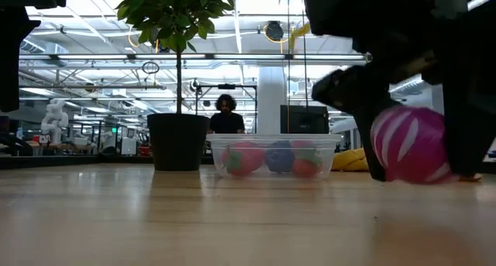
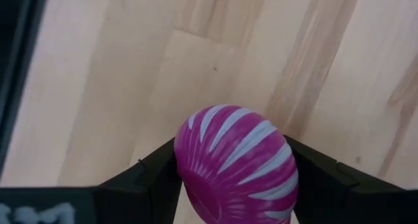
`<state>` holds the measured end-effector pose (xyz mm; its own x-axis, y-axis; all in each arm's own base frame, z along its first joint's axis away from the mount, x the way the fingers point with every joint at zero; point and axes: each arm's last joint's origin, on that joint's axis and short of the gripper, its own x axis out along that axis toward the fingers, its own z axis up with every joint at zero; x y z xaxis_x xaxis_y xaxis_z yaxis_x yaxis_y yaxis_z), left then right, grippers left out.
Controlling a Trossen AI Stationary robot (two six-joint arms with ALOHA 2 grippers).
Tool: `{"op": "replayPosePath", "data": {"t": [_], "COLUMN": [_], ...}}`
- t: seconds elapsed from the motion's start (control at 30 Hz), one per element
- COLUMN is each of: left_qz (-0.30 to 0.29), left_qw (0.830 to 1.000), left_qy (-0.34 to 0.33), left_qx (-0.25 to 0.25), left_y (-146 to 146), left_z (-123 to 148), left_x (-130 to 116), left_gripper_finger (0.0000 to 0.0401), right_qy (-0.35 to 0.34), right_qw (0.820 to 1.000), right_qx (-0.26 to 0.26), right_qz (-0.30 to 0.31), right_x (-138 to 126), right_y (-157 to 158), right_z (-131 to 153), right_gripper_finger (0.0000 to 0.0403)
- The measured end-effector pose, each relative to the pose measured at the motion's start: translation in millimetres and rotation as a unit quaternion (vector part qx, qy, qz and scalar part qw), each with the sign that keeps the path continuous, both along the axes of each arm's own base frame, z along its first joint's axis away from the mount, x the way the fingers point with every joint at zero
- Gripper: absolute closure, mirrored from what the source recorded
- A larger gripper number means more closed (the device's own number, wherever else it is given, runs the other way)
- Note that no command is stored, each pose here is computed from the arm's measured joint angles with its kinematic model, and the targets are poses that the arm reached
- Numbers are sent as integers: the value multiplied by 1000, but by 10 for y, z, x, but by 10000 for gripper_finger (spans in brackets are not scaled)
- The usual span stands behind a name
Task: Pick and placing Produce into tupperware
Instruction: Put the onion into the bin
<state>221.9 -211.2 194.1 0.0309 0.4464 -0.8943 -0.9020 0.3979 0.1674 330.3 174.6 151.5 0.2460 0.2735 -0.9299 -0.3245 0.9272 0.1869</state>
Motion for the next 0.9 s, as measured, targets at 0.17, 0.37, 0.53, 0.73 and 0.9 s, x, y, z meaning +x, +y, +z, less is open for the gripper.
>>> {"op": "replayPosePath", "data": {"t": [0.17,0.37,0.53,0.73,0.9], "left_qz": [0,-1,-2,-3,-3], "left_qw": [1000,1000,1000,1000,1000], "left_qy": [0,0,1,1,1], "left_qx": [0,0,0,0,0], "left_y": [0,0,0,-2,-1], "left_z": [0,0,0,0,0], "left_x": [0,0,0,-1,-2], "left_gripper_finger": [144,144,144,144,144], "right_qy": [-10,-13,-30,-61,-57], "right_qw": [1000,997,992,985,984], "right_qx": [-2,-72,-123,-161,-172], "right_qz": [13,22,25,24,7], "right_x": [74,173,317,503,577], "right_y": [9,-148,-389,-747,-1089], "right_z": [140,325,493,633,637], "right_gripper_finger": [188,184,185,182,183]}}
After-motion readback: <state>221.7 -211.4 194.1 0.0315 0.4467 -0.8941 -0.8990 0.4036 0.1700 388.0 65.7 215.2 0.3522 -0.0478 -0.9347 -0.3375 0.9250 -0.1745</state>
